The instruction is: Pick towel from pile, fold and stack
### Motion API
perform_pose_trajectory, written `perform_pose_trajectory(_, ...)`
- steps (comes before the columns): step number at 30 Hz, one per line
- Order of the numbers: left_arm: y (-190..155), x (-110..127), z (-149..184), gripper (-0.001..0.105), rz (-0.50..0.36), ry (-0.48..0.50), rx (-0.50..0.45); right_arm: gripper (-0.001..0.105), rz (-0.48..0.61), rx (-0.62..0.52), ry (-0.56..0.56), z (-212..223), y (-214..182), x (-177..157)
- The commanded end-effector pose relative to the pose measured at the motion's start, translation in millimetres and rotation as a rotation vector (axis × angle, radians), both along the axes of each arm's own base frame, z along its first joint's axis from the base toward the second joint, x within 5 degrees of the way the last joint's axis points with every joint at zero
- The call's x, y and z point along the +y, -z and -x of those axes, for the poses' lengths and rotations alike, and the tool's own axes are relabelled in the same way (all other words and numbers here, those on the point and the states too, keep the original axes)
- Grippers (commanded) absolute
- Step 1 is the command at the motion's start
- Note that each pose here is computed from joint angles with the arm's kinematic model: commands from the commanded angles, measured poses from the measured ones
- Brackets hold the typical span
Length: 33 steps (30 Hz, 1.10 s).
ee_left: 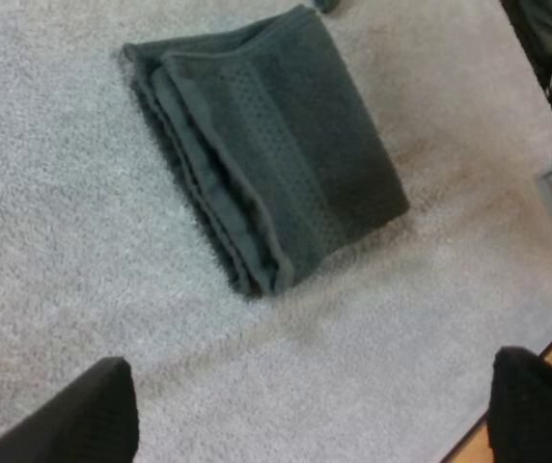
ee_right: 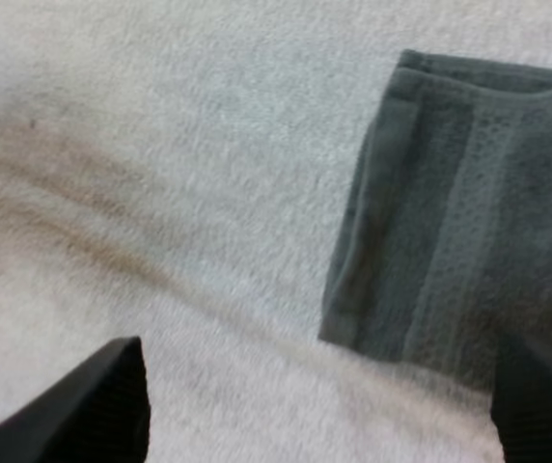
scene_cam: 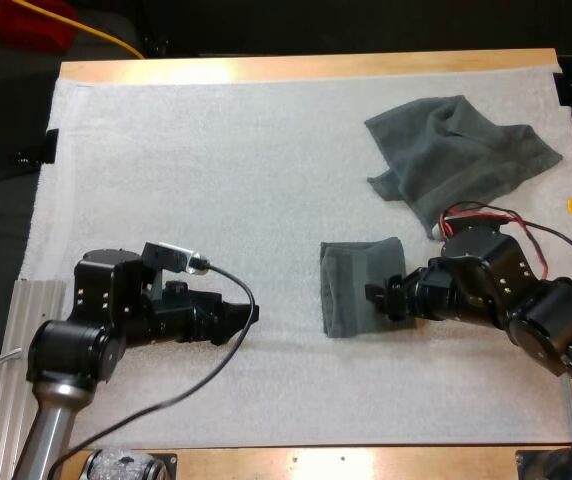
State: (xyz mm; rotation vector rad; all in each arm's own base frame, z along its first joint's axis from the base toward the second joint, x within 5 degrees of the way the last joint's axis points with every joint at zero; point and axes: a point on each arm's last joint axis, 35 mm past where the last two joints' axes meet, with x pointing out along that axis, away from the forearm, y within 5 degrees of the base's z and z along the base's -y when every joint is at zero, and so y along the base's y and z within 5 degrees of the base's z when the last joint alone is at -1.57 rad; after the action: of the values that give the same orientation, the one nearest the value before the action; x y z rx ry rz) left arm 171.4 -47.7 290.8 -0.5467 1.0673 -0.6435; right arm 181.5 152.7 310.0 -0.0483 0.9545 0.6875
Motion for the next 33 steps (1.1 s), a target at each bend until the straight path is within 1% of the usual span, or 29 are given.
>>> perform_pose_trajectory(1, 0.2, -1.4, -3.5, 0.072, 0.008, 0.004, -0.003, 0.071, -0.001, -0.020, 0.000, 1.0, -4.4, -1.1)
perform_pose_trajectory(7, 12.6, -4.1, -21.5, 0.072, 0.013, -0.013, 0.040, 0.071, -0.001, -0.019, 0.000, 1.0, -4.3, -1.1)
perform_pose_trajectory(13, 27.4, -6.2, -36.9, 0.072, 0.014, -0.036, 0.105, 0.071, -0.001, -0.019, 0.000, 1.0, -4.3, -1.1)
perform_pose_trajectory(16, 34.9, -8.5, -42.0, 0.072, -0.020, -0.050, 0.129, 0.071, -0.001, -0.019, 0.000, 1.0, -4.3, -1.1)
perform_pose_trajectory(18, 40.1, -15.2, -44.8, 0.072, -0.056, -0.048, 0.139, 0.071, -0.001, -0.019, 0.000, 1.0, -4.3, -1.1)
perform_pose_trajectory(21, 45.4, -29.6, -47.8, 0.072, -0.083, -0.039, 0.146, 0.071, 0.001, -0.021, 0.002, 0.9, -4.3, -1.2)
perform_pose_trajectory(27, 51.2, -57.1, -55.3, 0.072, -0.056, -0.049, 0.155, 0.071, 0.001, -0.021, 0.002, 0.9, -4.3, -1.2)
perform_pose_trajectory(30, 57.0, -68.9, -58.2, 0.072, -0.048, -0.053, 0.174, 0.071, 0.001, -0.021, 0.002, 0.9, -4.3, -1.2)
perform_pose_trajectory(33, 65.0, -78.1, -59.7, 0.072, -0.069, -0.063, 0.198, 0.071, 0.001, -0.021, 0.002, 0.9, -4.3, -1.2)
